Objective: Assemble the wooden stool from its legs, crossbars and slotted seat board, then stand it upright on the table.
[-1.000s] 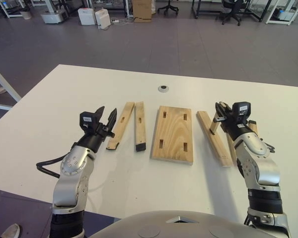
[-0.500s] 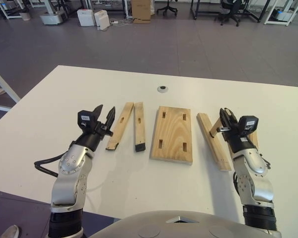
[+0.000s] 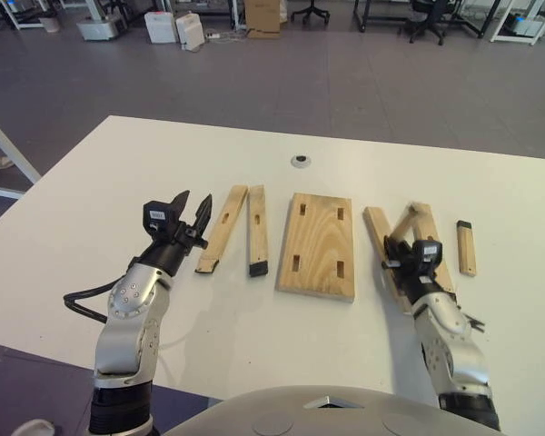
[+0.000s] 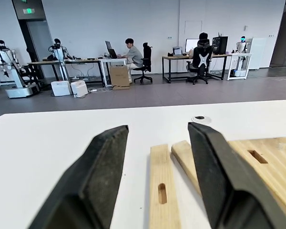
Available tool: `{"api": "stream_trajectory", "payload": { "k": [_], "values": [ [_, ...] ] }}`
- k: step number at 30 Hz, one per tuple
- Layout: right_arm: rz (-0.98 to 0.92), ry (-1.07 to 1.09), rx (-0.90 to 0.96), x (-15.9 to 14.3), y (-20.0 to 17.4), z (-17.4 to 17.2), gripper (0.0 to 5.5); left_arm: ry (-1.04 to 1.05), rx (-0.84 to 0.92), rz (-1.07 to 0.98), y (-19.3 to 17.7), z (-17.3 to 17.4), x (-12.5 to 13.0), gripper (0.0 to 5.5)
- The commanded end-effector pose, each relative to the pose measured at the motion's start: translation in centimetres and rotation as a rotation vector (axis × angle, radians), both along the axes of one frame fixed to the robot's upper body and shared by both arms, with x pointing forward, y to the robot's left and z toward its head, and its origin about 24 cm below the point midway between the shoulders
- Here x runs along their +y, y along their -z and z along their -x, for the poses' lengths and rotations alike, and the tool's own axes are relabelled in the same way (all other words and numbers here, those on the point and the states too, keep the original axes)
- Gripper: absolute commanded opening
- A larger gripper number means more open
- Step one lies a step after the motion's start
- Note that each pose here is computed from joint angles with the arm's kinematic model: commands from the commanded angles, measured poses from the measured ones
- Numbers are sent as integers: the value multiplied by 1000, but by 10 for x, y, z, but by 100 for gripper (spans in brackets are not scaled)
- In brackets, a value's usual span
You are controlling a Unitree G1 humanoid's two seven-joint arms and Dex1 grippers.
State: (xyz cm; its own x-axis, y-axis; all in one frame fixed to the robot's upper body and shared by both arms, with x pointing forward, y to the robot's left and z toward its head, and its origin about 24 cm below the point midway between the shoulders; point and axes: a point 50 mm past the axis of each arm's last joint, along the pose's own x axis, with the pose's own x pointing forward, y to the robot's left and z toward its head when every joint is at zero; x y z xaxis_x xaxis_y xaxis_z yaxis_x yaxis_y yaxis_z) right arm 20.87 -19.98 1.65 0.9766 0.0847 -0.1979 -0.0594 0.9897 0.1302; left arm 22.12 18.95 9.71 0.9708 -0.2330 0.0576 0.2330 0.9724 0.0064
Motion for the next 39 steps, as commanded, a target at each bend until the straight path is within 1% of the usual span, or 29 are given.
{"api": "stream_trajectory", "payload": {
  "k": [1,6,9,11,15,17,21,24,26,30,33,34,36,37,38,39],
  "values": [
    [34,-41,9,0,-6,-4,166,-4,-6,0,1,0,-1,229],
    [97,-101,70,-5,-22,-1,259,-52,5,24,6,12,-3,229],
    [128,-203,154,-4,-29,3,319,-85,16,44,10,22,-9,229],
    [159,-243,206,-9,-32,5,333,-107,19,56,12,27,-12,229],
    [201,-251,295,-22,-32,5,333,-158,20,77,13,36,-16,229],
    [168,-202,340,-25,-29,7,333,-166,21,83,14,38,-18,229],
    [165,-251,432,-23,-33,8,333,-160,16,81,12,37,-19,229],
    [181,-274,531,-21,-27,16,333,-158,12,76,10,35,-18,229],
    [202,-255,545,-24,-25,15,297,-158,14,68,10,34,-17,229],
    [222,-221,483,-23,-29,0,214,-140,45,60,11,28,-15,229],
    [217,-185,424,-24,-33,-16,208,-50,71,104,4,21,-26,229],
    [207,-170,402,-24,-35,-20,208,-56,64,89,2,19,-25,229],
    [171,-143,308,-22,-48,-35,208,-18,63,158,-6,11,-13,229],
    [209,-145,233,-24,-62,-47,208,37,14,273,-21,3,-7,229],
    [221,-131,177,-27,-72,-56,208,86,-27,347,-34,-5,-3,229],
    [216,-129,97,-30,-86,-66,208,200,-45,371,-49,-16,-3,229]
  ]
}}
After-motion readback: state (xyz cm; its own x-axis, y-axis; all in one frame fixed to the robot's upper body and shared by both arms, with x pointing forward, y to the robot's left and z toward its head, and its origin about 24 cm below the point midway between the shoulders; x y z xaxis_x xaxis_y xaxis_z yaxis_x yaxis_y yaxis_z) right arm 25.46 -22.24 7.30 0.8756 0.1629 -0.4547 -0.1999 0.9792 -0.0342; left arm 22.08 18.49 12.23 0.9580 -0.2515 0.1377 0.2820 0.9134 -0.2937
